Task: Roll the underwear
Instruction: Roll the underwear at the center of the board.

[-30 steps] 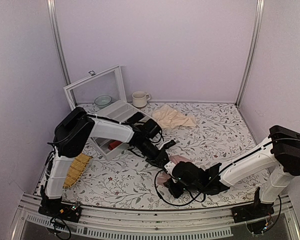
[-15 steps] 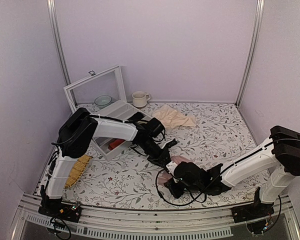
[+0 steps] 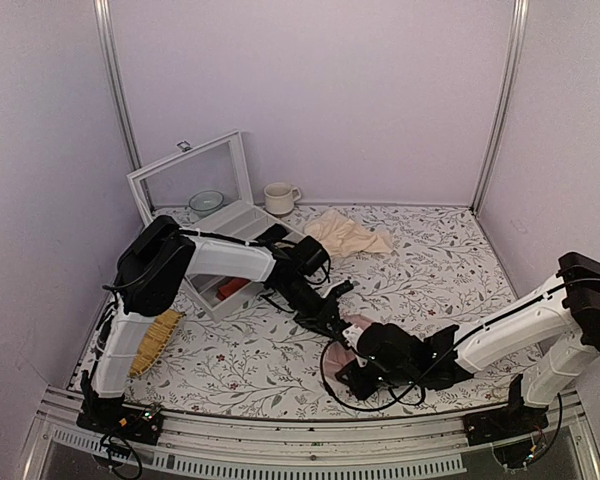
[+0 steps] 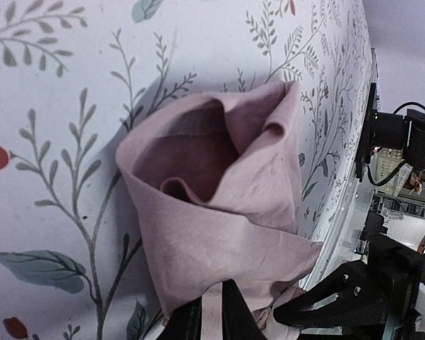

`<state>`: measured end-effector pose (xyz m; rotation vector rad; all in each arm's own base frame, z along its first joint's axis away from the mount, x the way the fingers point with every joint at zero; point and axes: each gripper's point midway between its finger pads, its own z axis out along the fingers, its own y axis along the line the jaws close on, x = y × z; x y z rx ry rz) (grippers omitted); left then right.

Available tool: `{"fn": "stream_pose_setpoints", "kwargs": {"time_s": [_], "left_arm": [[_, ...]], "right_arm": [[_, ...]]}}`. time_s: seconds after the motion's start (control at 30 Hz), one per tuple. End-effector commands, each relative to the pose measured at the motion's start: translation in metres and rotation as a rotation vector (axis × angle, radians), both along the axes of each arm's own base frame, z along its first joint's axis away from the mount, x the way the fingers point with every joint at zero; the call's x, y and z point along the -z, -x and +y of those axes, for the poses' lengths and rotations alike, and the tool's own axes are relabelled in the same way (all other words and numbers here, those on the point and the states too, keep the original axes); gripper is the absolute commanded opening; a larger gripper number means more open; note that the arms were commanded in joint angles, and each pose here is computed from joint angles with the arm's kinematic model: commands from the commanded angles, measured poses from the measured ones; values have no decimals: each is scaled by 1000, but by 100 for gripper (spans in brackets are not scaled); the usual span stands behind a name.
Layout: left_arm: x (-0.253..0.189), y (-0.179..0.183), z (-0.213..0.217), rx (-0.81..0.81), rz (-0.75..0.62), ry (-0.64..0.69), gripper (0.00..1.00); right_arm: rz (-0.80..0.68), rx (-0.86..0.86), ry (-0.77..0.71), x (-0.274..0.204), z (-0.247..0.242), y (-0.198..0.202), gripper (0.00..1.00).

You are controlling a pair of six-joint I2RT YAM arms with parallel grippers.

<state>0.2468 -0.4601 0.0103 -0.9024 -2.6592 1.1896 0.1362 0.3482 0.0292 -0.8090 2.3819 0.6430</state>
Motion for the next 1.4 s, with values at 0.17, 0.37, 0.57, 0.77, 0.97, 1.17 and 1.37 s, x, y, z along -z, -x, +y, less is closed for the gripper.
{"fn": "stream_pose_setpoints", "kwargs": {"time_s": [0.17, 0.37, 0.57, 0.77, 0.97, 1.17, 1.37], "left_arm": [[49, 3, 37, -59, 19, -216, 12], [50, 4, 39, -61, 18, -221, 12], [51, 4, 41, -65, 19, -228, 12], [53, 2, 46, -78, 21, -233, 12], [54, 2, 50, -85, 22, -242, 12], [58, 1, 59, -104, 27, -263, 12], [64, -3, 76, -137, 32, -298, 11]], "right_arm": [[217, -14, -121, 10, -16, 27, 0], [320, -36, -189, 16, -18, 32, 0], [430, -50, -196, 31, -17, 39, 0], [510, -54, -201, 42, -17, 43, 0], [587, -59, -226, 55, -18, 46, 0], [635, -65, -236, 65, -16, 50, 0], [625, -88, -226, 65, -5, 43, 0]]}}
